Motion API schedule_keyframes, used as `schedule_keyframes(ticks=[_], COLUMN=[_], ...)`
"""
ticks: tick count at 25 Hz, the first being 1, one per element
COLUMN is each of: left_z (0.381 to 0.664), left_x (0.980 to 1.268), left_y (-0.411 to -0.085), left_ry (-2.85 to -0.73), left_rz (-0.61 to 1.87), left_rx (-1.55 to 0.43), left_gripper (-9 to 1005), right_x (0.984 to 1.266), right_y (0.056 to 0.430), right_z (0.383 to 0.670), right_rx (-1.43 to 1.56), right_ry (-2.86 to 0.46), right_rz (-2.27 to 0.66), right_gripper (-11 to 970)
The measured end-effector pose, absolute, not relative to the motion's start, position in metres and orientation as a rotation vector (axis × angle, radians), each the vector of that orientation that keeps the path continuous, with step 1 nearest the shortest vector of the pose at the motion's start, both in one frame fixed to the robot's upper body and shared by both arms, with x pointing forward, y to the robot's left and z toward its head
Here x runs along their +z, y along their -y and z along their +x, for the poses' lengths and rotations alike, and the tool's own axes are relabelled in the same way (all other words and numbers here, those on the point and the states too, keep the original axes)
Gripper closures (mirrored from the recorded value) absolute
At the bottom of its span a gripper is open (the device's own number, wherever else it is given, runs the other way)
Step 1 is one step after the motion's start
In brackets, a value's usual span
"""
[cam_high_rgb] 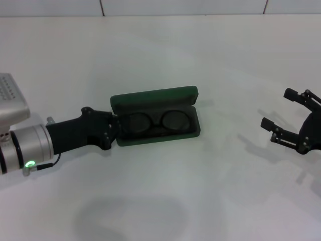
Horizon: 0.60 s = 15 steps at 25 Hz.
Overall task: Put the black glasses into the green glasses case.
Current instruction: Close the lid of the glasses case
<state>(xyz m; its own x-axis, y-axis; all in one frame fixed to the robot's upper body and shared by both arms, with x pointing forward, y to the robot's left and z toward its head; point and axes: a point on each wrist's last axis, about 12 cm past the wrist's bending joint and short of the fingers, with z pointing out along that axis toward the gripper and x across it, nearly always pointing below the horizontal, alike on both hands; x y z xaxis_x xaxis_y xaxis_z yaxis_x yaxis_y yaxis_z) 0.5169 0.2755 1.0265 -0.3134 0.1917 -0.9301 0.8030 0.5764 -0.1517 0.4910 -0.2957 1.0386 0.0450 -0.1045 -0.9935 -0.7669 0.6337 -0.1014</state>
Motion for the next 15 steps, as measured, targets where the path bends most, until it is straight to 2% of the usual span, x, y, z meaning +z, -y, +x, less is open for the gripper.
schedule_keyframes(ticks=[15], left_z=[0.543], left_x=[1.031], left_y=[-0.283], left_ry=[-1.875], left_rz=[0.782], left_rx=[-0.633], left_gripper=[919], right_x=[1.037], right_y=[0.293], right_z=[0.488], right_rx=[0.606], right_ry=[-1.464], right_rz=[-0.782], right_gripper=[84])
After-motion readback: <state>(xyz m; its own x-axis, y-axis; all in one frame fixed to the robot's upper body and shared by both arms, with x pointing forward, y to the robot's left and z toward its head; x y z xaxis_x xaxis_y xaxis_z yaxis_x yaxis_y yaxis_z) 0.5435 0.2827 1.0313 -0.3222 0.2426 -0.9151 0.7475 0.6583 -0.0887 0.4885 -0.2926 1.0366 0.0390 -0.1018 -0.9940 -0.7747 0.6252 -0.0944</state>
